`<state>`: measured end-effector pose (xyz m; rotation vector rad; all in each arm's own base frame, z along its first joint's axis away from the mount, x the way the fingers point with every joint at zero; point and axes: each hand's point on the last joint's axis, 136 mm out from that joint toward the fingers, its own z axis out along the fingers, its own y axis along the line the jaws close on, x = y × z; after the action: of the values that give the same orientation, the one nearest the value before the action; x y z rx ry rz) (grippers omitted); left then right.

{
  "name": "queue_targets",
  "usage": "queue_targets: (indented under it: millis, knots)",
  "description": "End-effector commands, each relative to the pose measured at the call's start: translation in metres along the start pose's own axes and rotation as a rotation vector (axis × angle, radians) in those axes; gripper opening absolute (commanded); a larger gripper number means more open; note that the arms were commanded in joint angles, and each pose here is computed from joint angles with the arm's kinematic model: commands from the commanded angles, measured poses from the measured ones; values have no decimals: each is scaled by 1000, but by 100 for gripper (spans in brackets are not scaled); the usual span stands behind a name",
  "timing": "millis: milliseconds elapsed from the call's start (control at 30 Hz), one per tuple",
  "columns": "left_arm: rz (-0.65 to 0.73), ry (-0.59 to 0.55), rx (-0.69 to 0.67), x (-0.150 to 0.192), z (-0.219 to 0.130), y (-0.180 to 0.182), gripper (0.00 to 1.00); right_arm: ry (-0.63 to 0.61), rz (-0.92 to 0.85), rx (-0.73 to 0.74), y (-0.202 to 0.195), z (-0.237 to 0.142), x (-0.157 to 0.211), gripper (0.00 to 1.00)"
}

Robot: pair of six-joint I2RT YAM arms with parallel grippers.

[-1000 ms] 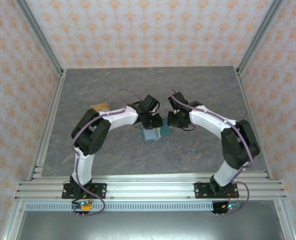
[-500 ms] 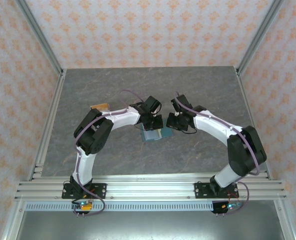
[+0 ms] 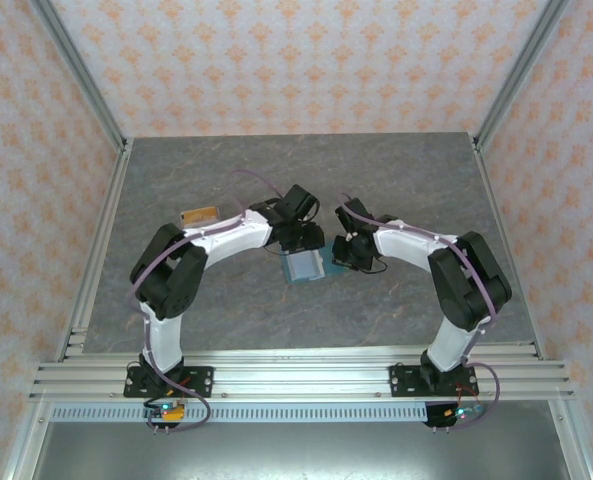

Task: Take the credit cards out of the card holder

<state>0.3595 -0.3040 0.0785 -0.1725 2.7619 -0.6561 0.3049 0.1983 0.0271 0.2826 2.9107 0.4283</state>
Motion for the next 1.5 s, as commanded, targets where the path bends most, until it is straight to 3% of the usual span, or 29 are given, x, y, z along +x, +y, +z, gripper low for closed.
queue_targets:
  millis: [0,300,700,933,1167,1467]
  knots:
    - [-29,-38,-109,7,-14,26,40,-21,13,54,-11,4,1,21]
    - [-94,-19,-163,21,-10,48,53,6,14,85,-17,12,4,21]
    - [-120,19,-156,28,6,50,57,19,12,97,-18,16,5,21]
    - [-122,31,-132,29,13,46,56,24,0,101,-19,17,6,20]
    - [-122,24,-97,24,16,37,47,32,-6,110,-21,20,7,20]
    - [-113,41,-5,24,17,21,47,37,-3,106,-21,20,8,19]
